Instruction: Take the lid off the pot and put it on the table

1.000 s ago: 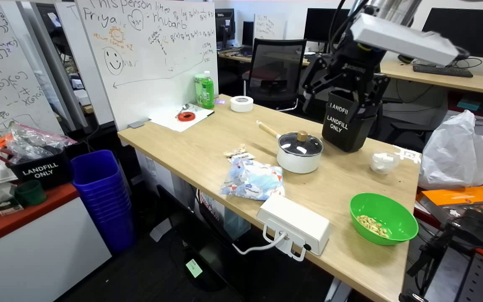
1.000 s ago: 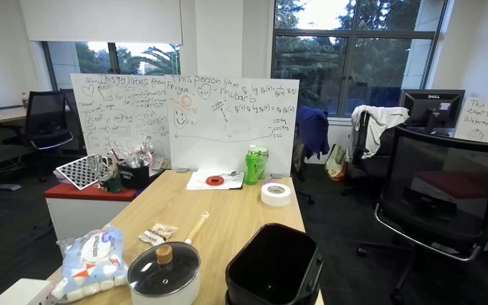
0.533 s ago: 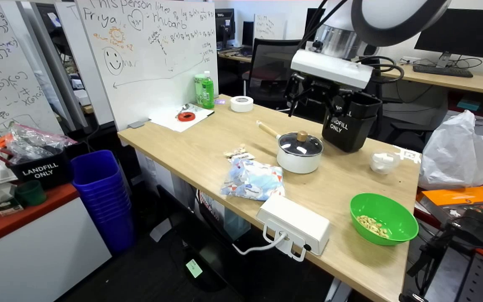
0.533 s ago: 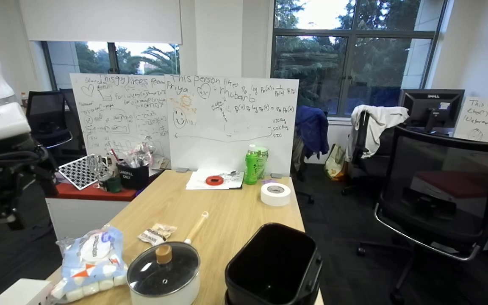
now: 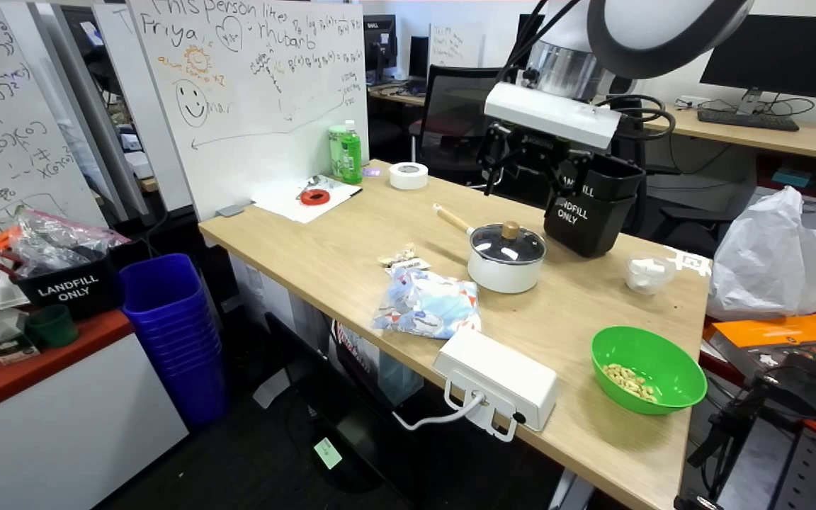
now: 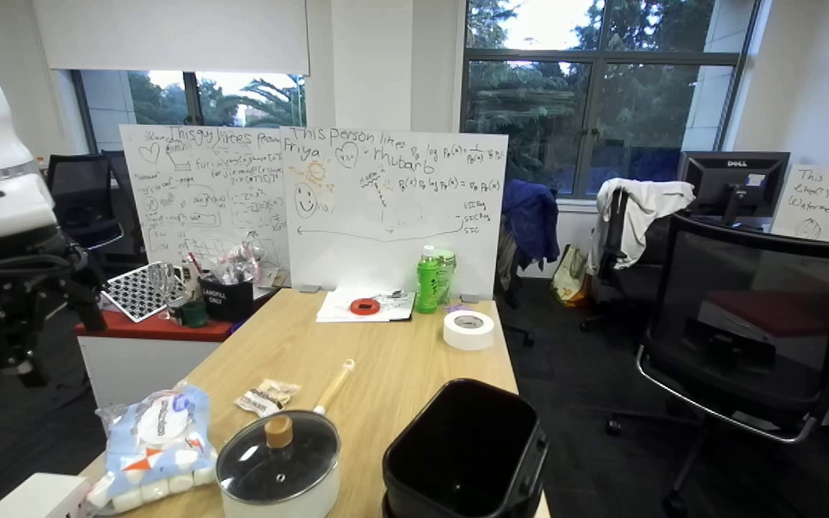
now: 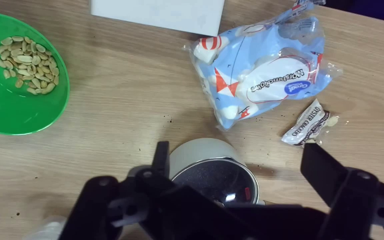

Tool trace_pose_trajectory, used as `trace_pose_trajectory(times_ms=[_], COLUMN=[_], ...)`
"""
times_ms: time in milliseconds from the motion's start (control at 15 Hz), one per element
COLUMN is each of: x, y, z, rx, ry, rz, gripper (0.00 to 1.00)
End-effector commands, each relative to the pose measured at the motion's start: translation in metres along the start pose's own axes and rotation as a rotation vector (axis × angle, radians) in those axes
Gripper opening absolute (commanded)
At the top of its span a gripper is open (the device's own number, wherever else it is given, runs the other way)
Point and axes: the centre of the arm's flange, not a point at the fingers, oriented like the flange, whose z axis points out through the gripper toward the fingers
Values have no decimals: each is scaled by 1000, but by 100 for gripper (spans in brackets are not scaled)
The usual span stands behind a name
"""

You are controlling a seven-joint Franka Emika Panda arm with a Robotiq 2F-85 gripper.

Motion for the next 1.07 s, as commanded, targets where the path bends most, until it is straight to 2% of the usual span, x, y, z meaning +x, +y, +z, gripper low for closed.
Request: trace_pose_trajectory(times_ms=[0,200,400,733,800,1000], x=[4,21,54,107,103,109], y=[-7,-20,-31,-34,-22,-26], z=[5,15,23,39,37,41], rx=[2,12,-7,-26,-4,-9], ry=[-24,-60,-78,-61,-43,-44], rz=[60,243,417,711,621,683], gripper=[100,100,100,100,100,100])
